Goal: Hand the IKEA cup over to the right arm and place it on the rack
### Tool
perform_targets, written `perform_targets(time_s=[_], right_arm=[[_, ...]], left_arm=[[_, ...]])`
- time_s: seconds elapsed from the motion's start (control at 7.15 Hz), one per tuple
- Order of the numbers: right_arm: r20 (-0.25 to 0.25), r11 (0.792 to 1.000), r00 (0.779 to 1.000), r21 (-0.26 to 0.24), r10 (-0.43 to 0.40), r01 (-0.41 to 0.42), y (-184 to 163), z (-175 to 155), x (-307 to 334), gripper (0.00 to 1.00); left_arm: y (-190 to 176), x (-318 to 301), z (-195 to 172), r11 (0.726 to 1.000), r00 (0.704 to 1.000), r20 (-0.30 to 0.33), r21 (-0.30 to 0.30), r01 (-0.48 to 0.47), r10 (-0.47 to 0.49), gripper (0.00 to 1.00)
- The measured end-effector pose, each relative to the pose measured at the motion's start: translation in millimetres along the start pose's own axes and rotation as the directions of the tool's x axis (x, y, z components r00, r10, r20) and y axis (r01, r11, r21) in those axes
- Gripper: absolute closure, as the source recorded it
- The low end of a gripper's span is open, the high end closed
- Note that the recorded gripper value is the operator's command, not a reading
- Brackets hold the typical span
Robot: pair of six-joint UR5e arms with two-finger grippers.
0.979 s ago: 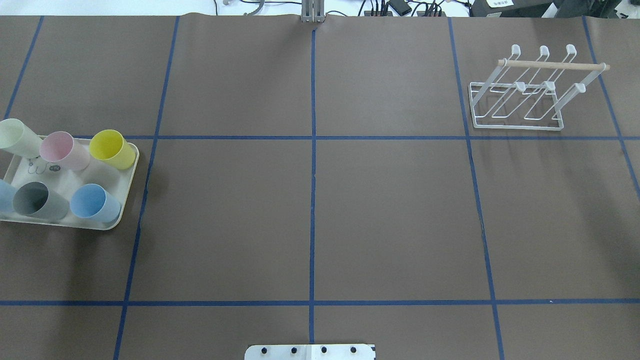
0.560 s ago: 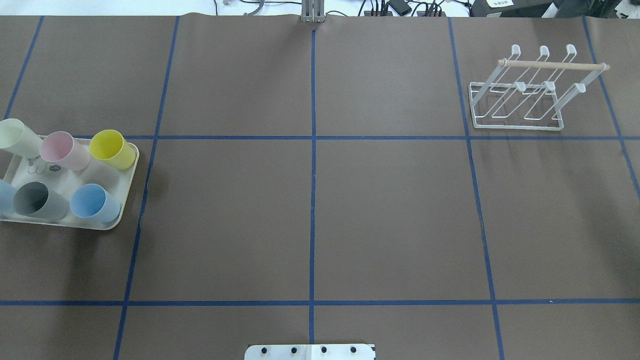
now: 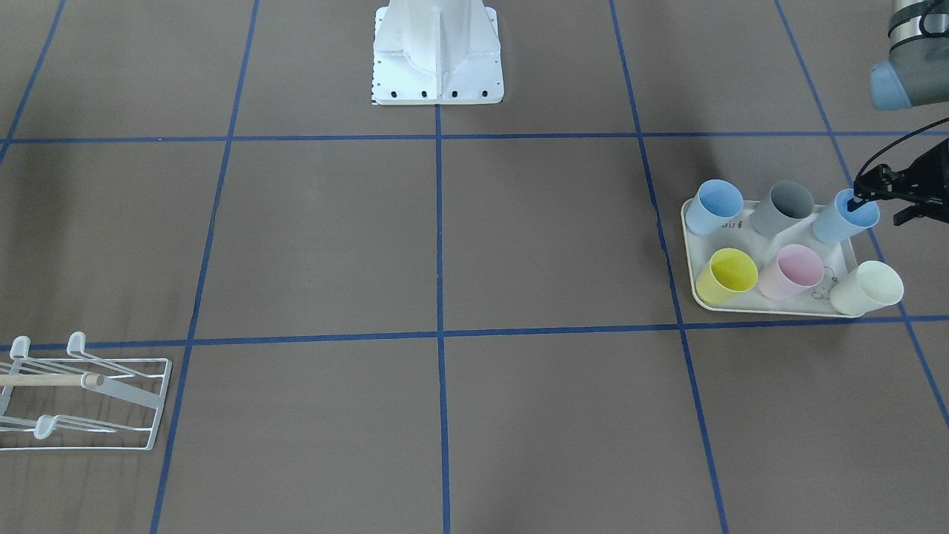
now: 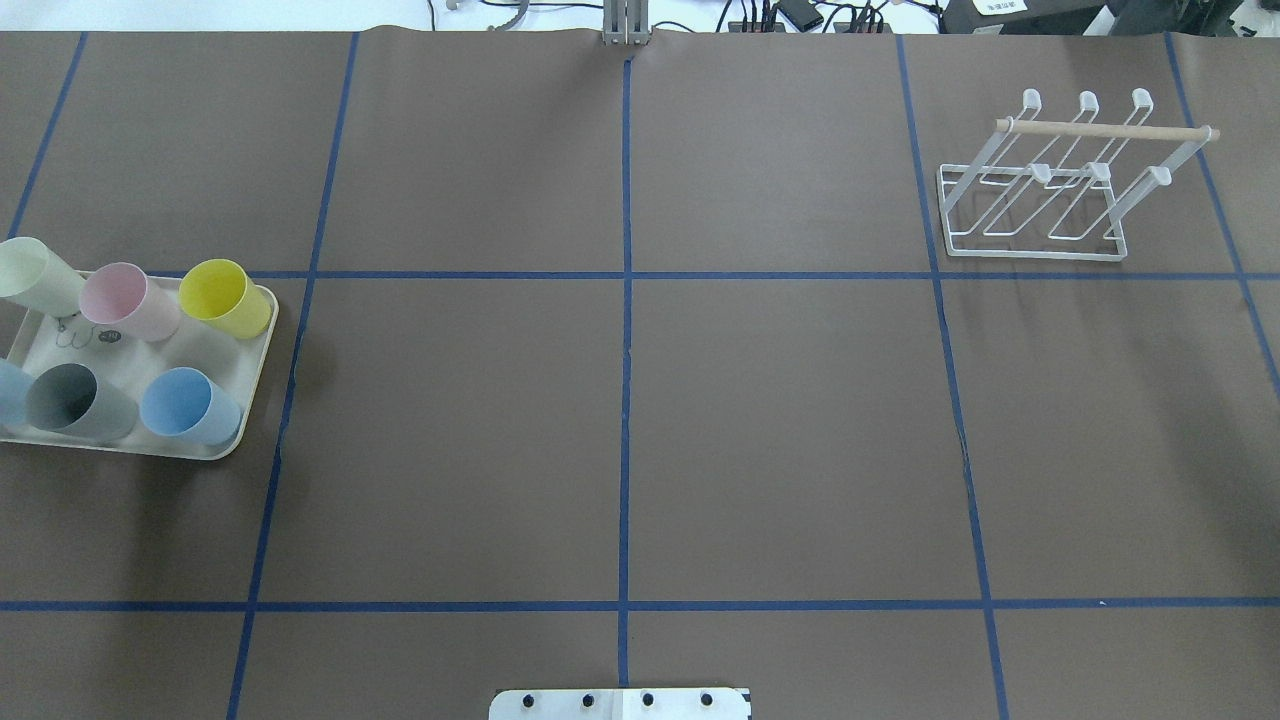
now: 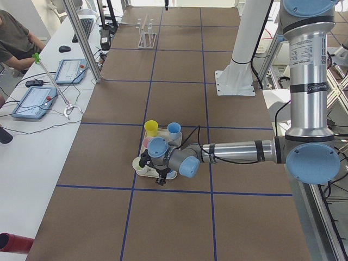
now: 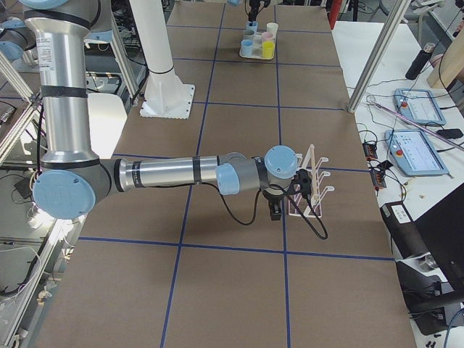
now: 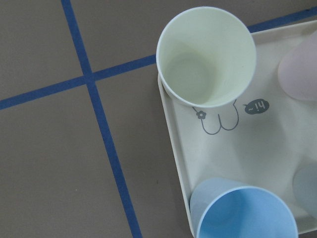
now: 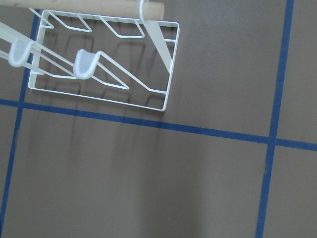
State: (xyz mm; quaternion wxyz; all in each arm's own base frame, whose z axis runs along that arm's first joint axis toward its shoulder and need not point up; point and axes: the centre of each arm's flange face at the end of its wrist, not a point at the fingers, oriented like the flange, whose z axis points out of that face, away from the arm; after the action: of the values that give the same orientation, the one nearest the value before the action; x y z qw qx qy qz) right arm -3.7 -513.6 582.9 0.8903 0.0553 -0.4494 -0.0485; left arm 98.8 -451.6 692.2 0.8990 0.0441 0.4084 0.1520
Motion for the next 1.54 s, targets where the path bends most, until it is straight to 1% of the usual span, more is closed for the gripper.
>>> perform_targets(time_s=[0.28, 0.42, 0.56, 0.7, 0.84, 0.98, 1.12, 1.26, 1.4, 1.54], right_arm=[[0.004, 1.000, 1.000, -0.006, 0.008, -0.008, -0.2, 3.0, -2.7, 0.00], [0.005, 1.000, 1.000, -0.007, 0.026, -0.026, -0.9, 3.3, -5.0, 0.00], [0.006, 0.999, 0.999, -0.006, 0.045, -0.045, -1.5, 3.3, -6.8, 0.00], [0.006, 0.998, 0.998, -0.006, 0.058, -0.058, -1.8, 3.1, -7.3, 0.00], [0.006, 0.998, 0.998, -0.005, 0.062, -0.062, -2.2, 2.9, -8.0, 0.00], [0.005, 0.998, 0.998, -0.004, 0.062, -0.062, -2.8, 2.4, -8.7, 0.00], [0.006, 0.998, 0.998, -0.001, 0.059, -0.059, -3.7, 1.0, -10.8, 0.00], [0.008, 0.998, 0.998, 0.010, 0.055, -0.055, -7.1, -4.3, -19.5, 0.00], [0.014, 0.997, 0.998, 0.030, 0.064, -0.065, -14.5, -13.5, -38.8, 0.00], [0.029, 0.994, 0.995, 0.050, 0.091, -0.093, -26.1, -22.2, -72.7, 0.00]], left_arm=[[-8.2, 4.5, -2.1, 0.999, 0.999, -0.010, 0.007, 0.041, -0.041, 1.00], [-14.0, 14.4, -8.4, 0.999, 0.998, -0.048, 0.012, 0.052, -0.052, 1.00], [-19.3, 29.8, -23.8, 0.999, 0.995, -0.092, 0.032, 0.042, -0.039, 1.00], [-23.9, 34.9, -57.8, 0.995, 0.994, -0.105, 0.092, 0.044, -0.034, 1.00], [-23.4, 20.8, -99.1, 0.982, 0.993, -0.092, 0.167, 0.083, -0.069, 1.00], [-20.4, 3.1, -131.8, 0.965, 0.992, -0.053, 0.232, 0.122, -0.113, 1.00], [-18.3, -4.1, -154.6, 0.950, 0.990, -0.010, 0.280, 0.136, -0.139, 1.00], [-19.3, 4.9, -175.5, 0.937, 0.987, 0.002, 0.315, 0.153, -0.162, 1.00], [-22.2, 25.5, -196.9, 0.924, 0.983, -0.018, 0.338, 0.180, -0.185, 1.00], [-24.1, 53.1, -216.7, 0.920, 0.982, -0.069, 0.342, 0.189, -0.176, 1.00]])
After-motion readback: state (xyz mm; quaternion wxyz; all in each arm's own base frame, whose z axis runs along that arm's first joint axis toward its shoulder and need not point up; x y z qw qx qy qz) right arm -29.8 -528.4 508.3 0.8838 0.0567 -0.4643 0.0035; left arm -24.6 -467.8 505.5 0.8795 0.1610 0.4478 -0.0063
